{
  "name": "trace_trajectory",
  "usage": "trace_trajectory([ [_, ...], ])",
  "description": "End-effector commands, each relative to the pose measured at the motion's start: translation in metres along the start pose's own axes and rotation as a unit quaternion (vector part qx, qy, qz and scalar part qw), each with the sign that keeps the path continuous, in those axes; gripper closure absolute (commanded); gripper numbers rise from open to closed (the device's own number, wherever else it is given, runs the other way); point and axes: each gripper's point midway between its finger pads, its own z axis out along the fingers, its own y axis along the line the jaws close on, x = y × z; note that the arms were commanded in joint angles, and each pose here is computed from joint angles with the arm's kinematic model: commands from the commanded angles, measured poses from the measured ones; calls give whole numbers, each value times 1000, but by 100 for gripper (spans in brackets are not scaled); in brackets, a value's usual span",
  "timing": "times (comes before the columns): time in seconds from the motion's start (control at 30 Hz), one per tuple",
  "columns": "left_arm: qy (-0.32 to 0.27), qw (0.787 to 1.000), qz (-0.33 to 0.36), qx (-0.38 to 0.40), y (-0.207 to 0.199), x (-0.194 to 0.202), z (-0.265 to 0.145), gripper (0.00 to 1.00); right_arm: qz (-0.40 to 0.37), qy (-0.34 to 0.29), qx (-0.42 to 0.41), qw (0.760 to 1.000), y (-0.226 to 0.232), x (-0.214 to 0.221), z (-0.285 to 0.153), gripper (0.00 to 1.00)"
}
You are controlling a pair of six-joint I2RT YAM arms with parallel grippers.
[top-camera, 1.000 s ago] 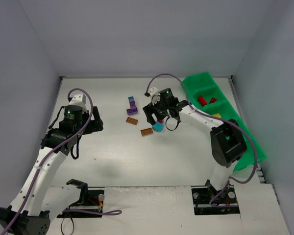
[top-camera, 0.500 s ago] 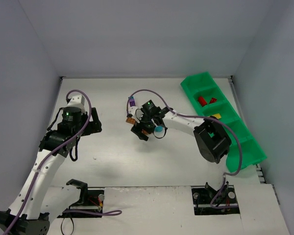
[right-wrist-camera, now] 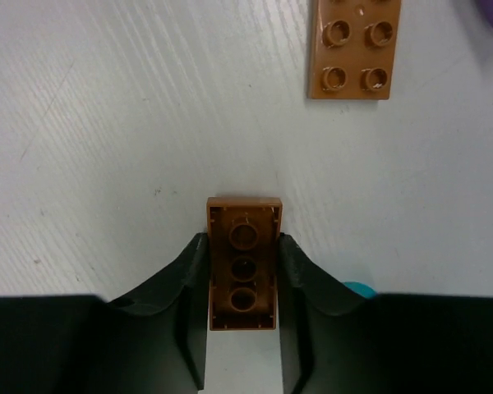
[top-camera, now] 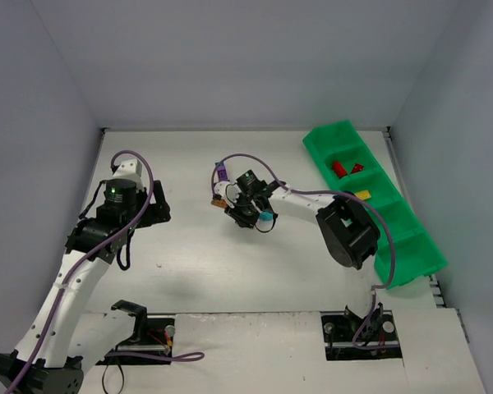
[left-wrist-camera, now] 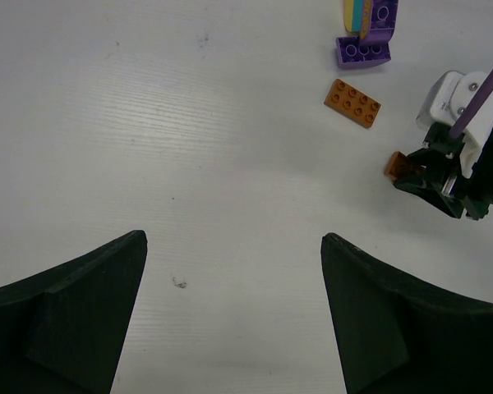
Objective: Sort the legos into containers by color
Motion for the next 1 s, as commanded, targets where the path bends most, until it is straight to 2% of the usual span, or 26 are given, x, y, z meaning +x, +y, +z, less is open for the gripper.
trace_trajectory([
  [0.0, -25, 1000, -4, 3, -3, -13, -3, 20, 4, 0, 17, 1000, -9, -1, -1, 87],
  [0.07, -25, 1000, -5, 2, -3, -13, -3, 20, 13, -6, 19, 1000, -12, -4, -3, 100],
  [0.13, -23, 1000, -5, 2, -3, -12, -2, 20, 40, -32, 23, 998, -23, -16, -13, 100],
  [0.2, -24, 1000, -6, 2, -3, -13, -2, 20, 71, -89, 46, 992, -52, -39, -34, 100],
  [0.3, -26, 1000, -8, 2, -3, -14, -3, 20, 138, -173, 110, 969, -102, -71, -75, 100],
  [0.33, -25, 1000, -7, 1, -3, -13, -3, 20, 182, -189, 143, 954, -129, -68, -91, 100],
  [0.43, -27, 1000, -7, -3, -1, -13, -4, 20, 238, -229, 252, 910, -196, -68, -140, 100],
  [0.47, -26, 1000, -7, -6, 1, -12, -4, 20, 272, -244, 290, 885, -217, -70, -157, 100],
  [0.53, -27, 1000, -7, -8, 2, -12, -4, 20, 334, -257, 325, 846, -249, -53, -174, 100],
  [0.73, -27, 999, -7, -18, 5, -12, -2, 20, 447, -290, 414, 738, -312, -10, -213, 100],
  [0.87, -25, 999, -6, -24, 6, -12, 1, 20, 487, -292, 451, 689, -342, 17, -222, 100],
  [0.97, -23, 999, -6, -25, 6, -13, 3, 20, 499, -292, 468, 668, -362, 29, -223, 100],
])
